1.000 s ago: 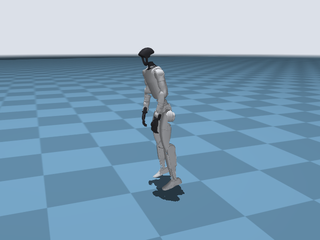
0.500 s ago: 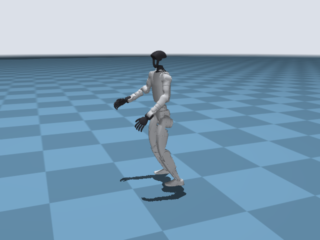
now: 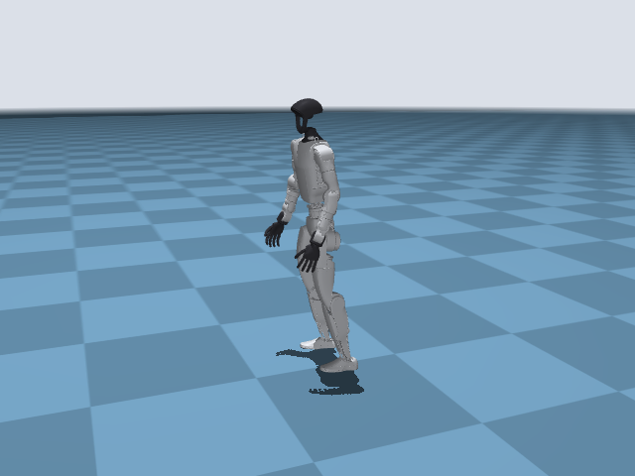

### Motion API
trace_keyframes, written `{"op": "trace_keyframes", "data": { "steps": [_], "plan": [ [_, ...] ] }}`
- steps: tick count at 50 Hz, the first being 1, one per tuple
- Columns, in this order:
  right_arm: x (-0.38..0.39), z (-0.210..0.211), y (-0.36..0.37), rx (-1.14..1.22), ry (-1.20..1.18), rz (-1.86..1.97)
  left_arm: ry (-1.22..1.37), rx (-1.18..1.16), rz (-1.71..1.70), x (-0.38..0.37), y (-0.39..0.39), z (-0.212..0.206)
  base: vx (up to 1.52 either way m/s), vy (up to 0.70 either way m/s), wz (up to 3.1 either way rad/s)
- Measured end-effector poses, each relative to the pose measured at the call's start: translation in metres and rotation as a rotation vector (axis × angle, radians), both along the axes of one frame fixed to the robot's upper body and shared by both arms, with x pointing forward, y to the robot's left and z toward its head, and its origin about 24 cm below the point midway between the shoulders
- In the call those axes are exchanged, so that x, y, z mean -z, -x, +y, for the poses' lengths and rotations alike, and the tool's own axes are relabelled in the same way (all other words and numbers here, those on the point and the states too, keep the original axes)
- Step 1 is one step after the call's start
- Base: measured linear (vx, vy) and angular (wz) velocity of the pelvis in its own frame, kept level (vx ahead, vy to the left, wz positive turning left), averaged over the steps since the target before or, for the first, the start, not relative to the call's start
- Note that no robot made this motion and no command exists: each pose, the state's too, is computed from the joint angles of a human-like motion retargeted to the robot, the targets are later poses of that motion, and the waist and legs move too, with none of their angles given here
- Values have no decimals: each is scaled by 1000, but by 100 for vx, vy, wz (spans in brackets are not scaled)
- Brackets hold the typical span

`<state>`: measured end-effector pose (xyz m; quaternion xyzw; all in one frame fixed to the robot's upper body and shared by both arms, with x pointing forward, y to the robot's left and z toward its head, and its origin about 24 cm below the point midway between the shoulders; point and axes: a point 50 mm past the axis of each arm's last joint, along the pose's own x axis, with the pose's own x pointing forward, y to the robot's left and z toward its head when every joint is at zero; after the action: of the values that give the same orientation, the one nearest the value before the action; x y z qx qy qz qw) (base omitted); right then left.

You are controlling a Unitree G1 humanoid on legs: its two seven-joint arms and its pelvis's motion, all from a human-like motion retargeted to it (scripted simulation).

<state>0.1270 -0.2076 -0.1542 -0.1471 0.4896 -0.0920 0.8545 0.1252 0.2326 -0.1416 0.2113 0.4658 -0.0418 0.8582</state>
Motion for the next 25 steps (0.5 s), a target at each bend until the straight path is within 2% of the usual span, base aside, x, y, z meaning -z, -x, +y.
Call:
{"op": "trace_keyframes", "data": {
  "steps": [4, 9, 15, 20, 25],
  "plan": [
    [-5, 15, -10, -126, -103, -50, 8, -95, -36, -2, -16, -5, -7, 2, -33],
    [-12, 28, -29, -310, -105, -65, 9, -38, 1, -2, -32, -16, -15, -1, -3],
    [-26, 46, -64, -520, -80, -91, -60, 240, 30, -9, -60, -35, -21, -1, -2],
    [-52, 60, -104, -766, 42, -190, -146, 498, -79, -34, -99, -48, -32, -2, -18],
    [-77, 70, -122, -867, 152, -389, -305, 720, -275, -61, -126, -61, -33, -3, 19]
  ]
}}
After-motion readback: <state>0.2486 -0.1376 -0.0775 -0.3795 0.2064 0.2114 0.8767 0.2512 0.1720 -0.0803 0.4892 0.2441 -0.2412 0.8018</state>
